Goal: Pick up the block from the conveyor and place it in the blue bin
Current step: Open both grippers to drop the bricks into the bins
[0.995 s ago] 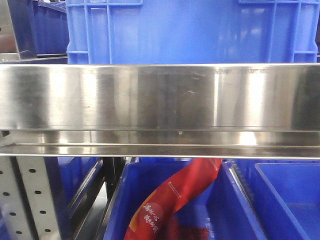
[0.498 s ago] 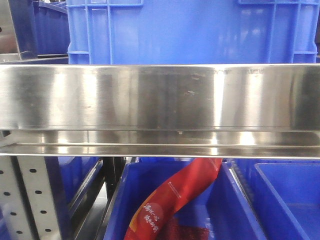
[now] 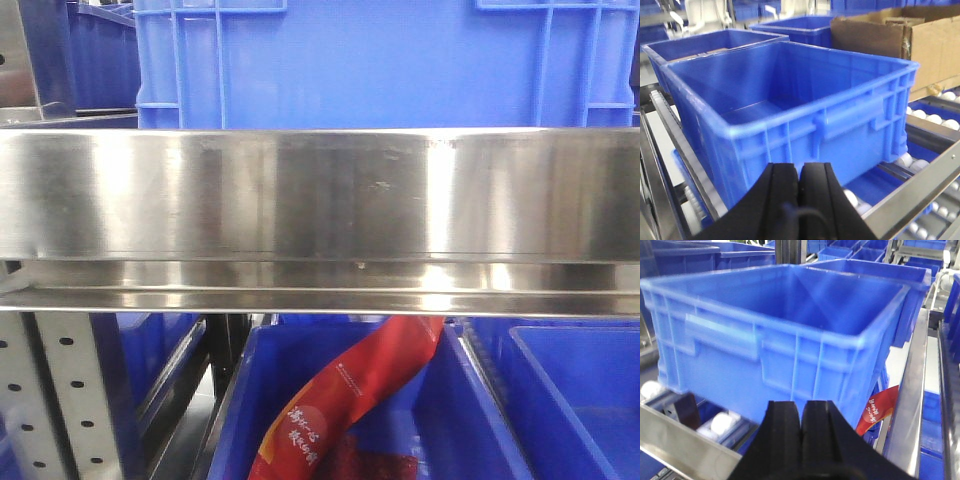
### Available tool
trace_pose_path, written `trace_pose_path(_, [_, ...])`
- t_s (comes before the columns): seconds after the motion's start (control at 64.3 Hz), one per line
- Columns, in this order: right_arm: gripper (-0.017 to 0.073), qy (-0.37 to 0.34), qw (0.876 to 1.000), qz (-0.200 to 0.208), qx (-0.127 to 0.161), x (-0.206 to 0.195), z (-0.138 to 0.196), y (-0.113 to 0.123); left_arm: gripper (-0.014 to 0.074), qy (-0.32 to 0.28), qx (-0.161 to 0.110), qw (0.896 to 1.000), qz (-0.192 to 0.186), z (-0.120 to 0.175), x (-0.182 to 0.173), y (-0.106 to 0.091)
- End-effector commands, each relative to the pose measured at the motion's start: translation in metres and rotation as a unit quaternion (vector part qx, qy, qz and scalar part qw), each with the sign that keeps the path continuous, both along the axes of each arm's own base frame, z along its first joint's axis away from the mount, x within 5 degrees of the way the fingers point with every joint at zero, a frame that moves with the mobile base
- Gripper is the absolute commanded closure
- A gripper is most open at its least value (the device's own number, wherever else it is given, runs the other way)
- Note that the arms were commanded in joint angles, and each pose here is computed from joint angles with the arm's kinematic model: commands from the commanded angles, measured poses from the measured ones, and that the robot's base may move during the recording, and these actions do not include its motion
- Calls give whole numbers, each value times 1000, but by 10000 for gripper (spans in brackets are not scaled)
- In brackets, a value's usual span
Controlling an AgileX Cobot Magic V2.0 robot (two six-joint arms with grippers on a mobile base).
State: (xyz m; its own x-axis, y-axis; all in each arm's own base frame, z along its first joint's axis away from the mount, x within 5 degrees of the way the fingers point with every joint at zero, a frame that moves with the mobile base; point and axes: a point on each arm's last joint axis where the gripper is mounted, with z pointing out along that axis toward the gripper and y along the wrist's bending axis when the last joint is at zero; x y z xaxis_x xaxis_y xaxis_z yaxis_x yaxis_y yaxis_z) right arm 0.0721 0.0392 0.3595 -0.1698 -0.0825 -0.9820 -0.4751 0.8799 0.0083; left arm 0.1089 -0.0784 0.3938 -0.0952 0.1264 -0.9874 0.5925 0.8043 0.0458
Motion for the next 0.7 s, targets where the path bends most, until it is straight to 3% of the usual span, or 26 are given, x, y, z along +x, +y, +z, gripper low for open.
trace_pose_path(0.0, [721,-26,1000,-1,15,-3,-12,-2,704,-20,-33,999,-2,-21,-10,6])
trace_pose_path(0.264, [721,-5,1000,-1,4,-2,-44,-1,704,-24,-69,997,4,-76,-18,12])
trace_pose_path(0.684, [721,-15,1000,-2,9,-1,-43,-1,704,-22,-67,997,5,-82,-17,12])
